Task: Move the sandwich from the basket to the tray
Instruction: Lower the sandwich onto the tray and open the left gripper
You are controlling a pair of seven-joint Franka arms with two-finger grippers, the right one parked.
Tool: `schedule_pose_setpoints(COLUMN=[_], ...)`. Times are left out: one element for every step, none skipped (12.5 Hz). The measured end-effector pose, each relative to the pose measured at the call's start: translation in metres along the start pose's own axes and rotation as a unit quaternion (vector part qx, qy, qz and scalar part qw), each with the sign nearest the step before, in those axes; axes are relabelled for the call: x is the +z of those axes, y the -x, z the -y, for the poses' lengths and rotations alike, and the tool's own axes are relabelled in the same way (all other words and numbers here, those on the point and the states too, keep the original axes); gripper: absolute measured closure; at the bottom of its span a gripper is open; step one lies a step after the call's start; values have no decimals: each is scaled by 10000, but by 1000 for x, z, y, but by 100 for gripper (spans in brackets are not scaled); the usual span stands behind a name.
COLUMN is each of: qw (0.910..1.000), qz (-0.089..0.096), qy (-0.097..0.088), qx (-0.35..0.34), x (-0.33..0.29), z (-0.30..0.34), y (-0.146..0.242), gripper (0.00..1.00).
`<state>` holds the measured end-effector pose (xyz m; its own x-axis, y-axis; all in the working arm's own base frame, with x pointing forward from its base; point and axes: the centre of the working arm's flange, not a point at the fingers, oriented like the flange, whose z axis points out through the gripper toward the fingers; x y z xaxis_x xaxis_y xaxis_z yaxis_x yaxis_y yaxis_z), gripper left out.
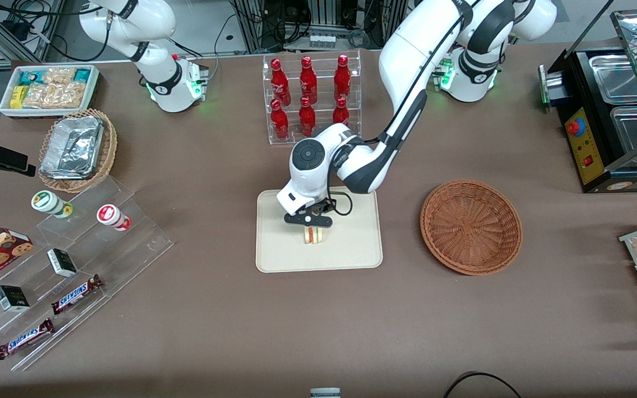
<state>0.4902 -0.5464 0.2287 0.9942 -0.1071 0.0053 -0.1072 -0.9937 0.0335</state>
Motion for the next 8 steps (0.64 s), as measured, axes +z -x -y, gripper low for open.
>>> schedule_pose_setpoints(qw=[10000,10000,9999,9998,9998,9996,9992,9984], qz=[-19,-57,-120,-165,-174,-201,-243,-277], qy=[14,42,89,117,104,94,89,79], qx=[-3,-12,-27,-44,-83,-171,-314,-476], x=[-2,-7,-17,-33,-54,-82,-116,-153], z=[-1,-1,-2,-2,1,6,19,38], y=[-1,-4,-7,-11,-13,-17,-24,-32], gripper=[69,58,47,35,24,13,2,0])
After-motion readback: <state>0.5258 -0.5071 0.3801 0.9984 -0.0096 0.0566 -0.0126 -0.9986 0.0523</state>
